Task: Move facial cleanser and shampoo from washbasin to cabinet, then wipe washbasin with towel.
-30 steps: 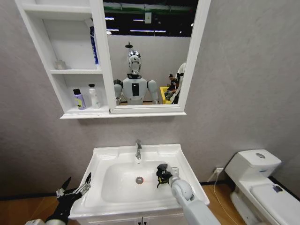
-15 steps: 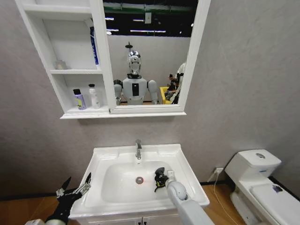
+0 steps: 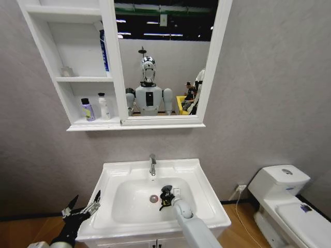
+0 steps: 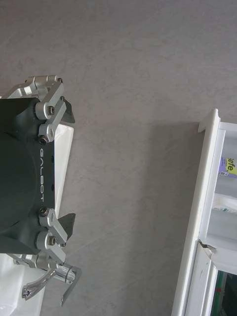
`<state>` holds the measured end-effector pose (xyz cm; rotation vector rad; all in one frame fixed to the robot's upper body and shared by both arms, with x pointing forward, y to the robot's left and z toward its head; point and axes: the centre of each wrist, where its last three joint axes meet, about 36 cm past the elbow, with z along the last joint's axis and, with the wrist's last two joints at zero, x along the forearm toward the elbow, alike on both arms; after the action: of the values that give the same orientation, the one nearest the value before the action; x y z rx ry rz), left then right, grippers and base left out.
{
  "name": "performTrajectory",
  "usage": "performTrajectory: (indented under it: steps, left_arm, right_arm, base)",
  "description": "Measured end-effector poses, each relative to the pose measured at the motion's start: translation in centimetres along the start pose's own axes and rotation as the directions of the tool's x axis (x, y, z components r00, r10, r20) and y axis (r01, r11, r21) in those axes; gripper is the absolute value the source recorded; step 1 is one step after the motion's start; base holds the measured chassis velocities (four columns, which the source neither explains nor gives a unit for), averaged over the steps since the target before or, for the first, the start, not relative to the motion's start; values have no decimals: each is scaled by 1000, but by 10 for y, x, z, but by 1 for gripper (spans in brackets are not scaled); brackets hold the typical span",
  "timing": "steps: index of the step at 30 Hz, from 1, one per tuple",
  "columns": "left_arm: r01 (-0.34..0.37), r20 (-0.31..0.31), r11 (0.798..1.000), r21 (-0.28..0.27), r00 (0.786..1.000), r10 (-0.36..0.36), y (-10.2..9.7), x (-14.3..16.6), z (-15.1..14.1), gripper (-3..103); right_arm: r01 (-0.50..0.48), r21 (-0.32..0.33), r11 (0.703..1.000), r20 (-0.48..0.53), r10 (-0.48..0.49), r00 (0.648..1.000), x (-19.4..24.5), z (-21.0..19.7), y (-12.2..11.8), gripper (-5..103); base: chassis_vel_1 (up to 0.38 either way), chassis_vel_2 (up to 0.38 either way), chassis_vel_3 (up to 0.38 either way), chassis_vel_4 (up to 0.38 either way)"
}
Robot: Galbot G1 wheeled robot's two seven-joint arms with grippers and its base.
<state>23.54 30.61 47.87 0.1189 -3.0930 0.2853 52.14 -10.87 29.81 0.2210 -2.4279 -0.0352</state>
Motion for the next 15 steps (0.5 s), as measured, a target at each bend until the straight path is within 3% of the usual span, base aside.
performTrajectory:
  steps: [15]
  left_arm:
    - [0,0,1000,0,1000,0,0,0,0,100]
  right_arm:
    - [91,-7,996,12,-91,996,-17,0,40,4]
  base:
    - [0,0,0,0]
